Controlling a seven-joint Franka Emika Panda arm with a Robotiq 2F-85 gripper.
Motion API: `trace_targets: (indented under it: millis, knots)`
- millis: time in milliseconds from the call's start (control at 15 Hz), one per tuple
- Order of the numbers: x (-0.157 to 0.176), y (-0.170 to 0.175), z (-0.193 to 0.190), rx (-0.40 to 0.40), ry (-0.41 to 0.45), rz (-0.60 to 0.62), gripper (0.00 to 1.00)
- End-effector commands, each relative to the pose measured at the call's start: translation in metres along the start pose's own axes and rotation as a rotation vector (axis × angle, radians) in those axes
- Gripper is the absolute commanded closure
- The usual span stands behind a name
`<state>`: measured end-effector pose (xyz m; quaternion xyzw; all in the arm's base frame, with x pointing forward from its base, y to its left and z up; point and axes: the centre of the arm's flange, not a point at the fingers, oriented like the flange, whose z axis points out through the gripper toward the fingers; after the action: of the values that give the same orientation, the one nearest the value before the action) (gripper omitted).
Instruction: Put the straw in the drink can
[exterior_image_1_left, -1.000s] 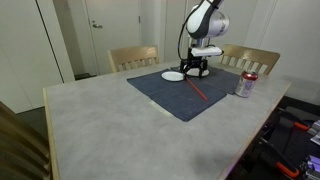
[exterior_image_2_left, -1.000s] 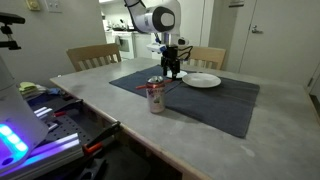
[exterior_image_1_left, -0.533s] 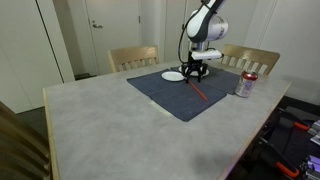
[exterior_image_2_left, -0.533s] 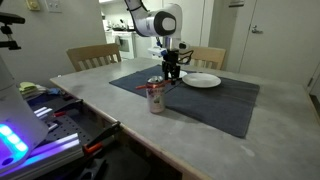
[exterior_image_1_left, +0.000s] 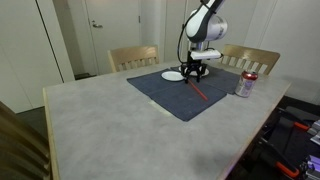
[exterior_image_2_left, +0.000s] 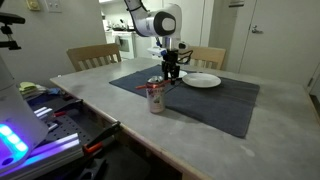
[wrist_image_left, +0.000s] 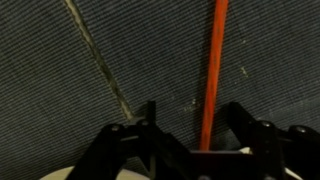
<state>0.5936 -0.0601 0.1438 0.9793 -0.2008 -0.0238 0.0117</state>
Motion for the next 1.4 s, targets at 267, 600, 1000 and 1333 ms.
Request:
trace_targets:
  millis: [267, 600, 1000, 1333]
  knots:
    - [0.004, -0.01, -0.001, -0.011, 0.0, -0.001, 0.53]
    - [0.003, -0.019, -0.005, -0.032, -0.003, 0.022, 0.87]
    - [0.001, -0.024, -0.008, -0.039, -0.029, 0.058, 0.98]
    - [-0.011, -0.028, -0.024, -0.077, 0.007, 0.11, 0.98]
